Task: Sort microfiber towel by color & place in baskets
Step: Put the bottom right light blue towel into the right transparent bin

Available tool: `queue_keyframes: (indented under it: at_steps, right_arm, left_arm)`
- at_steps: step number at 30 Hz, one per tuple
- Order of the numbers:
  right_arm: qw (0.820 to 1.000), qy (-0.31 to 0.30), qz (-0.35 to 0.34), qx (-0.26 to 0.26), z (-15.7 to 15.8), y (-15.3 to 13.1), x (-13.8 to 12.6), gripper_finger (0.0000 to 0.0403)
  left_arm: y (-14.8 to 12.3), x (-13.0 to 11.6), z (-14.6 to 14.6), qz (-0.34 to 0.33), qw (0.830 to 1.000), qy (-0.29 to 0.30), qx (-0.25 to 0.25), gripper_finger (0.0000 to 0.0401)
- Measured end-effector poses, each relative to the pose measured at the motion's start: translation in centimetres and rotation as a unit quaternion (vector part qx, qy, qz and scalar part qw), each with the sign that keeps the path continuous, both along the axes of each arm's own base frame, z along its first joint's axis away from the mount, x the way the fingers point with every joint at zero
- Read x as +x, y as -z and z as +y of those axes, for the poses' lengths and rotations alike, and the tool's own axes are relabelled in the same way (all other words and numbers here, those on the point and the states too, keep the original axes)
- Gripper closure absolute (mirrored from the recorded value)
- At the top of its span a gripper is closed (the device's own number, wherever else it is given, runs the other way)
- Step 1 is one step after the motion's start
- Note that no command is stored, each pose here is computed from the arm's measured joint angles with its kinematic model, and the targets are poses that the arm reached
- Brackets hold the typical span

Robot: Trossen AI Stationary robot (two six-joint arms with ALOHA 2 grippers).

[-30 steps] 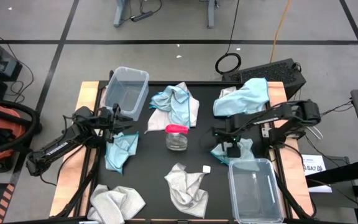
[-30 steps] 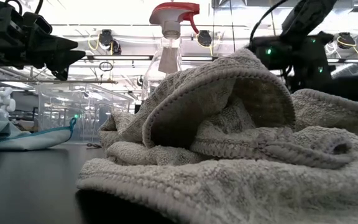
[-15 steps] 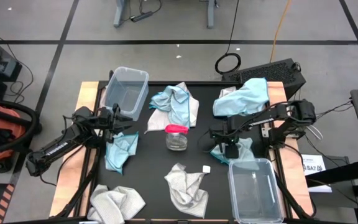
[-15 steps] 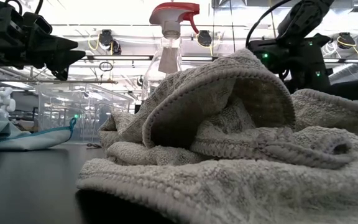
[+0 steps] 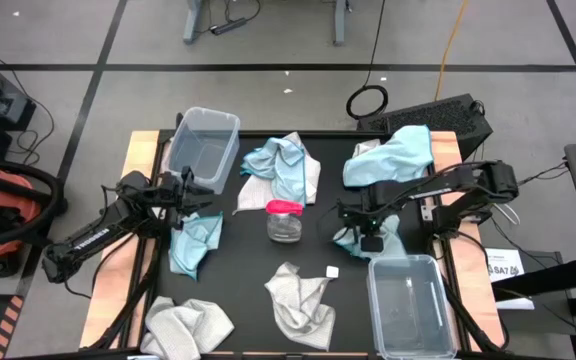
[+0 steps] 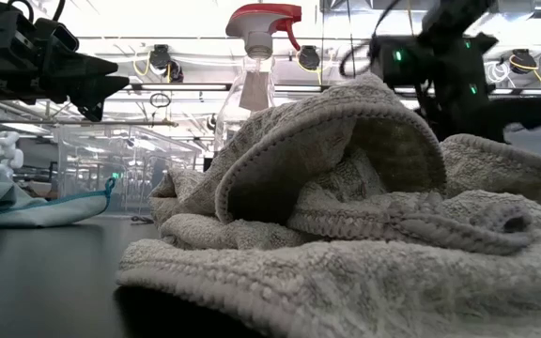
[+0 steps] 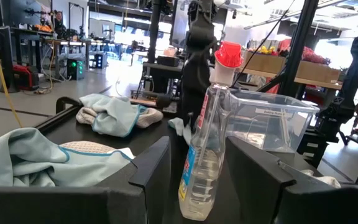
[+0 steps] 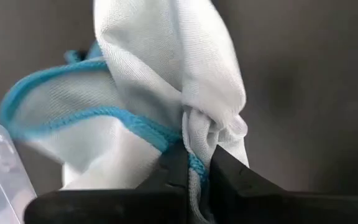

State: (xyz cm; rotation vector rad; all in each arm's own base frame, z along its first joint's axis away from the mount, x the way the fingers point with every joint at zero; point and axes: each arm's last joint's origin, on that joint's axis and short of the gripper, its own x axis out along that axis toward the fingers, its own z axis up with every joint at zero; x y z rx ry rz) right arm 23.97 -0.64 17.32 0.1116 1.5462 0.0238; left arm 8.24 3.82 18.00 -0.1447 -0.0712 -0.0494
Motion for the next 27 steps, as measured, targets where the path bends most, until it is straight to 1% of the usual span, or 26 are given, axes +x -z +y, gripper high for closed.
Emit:
queue_keyframes:
  at_steps: [4,8,13,16,21,24,27]
  right_arm:
    - [0.998,-0.01,-0.054,-0.014,-0.1,-3.2,0.9,0.039]
    - [0.992,-0.022,-0.119,-0.018,-0.1,-6.9,1.3,0.0392]
    - [0.98,-0.034,-0.194,-0.023,-0.1,-11.6,0.6,0.0393]
    - [0.972,-0.044,-0.231,-0.025,0.0,-14.3,-0.6,0.0393]
    - [0.954,-0.066,-0.291,-0.029,0.1,-18.4,-3.3,0.0393]
    - [0.938,-0.091,-0.334,-0.017,0.4,-20.7,-5.2,0.0393]
    - [0.916,-0.123,-0.381,0.012,0.7,-22.7,-7.3,0.0393]
  left_arm:
    - [0.0,0.0,0.0,0.0,1.0,0.0,0.0,0.024]
    - [0.0,0.0,0.0,0.0,1.0,0.0,0.0,0.024]
    - [0.0,0.0,0.0,0.0,1.0,0.0,0.0,0.024]
    - [0.0,0.0,0.0,0.0,1.0,0.0,0.0,0.024]
    - [0.0,0.0,0.0,0.0,1.0,0.0,0.0,0.024]
    - [0.0,0.0,0.0,0.0,1.0,0.0,0.0,0.024]
    - [0.0,0.0,0.0,0.0,1.0,0.0,0.0,0.024]
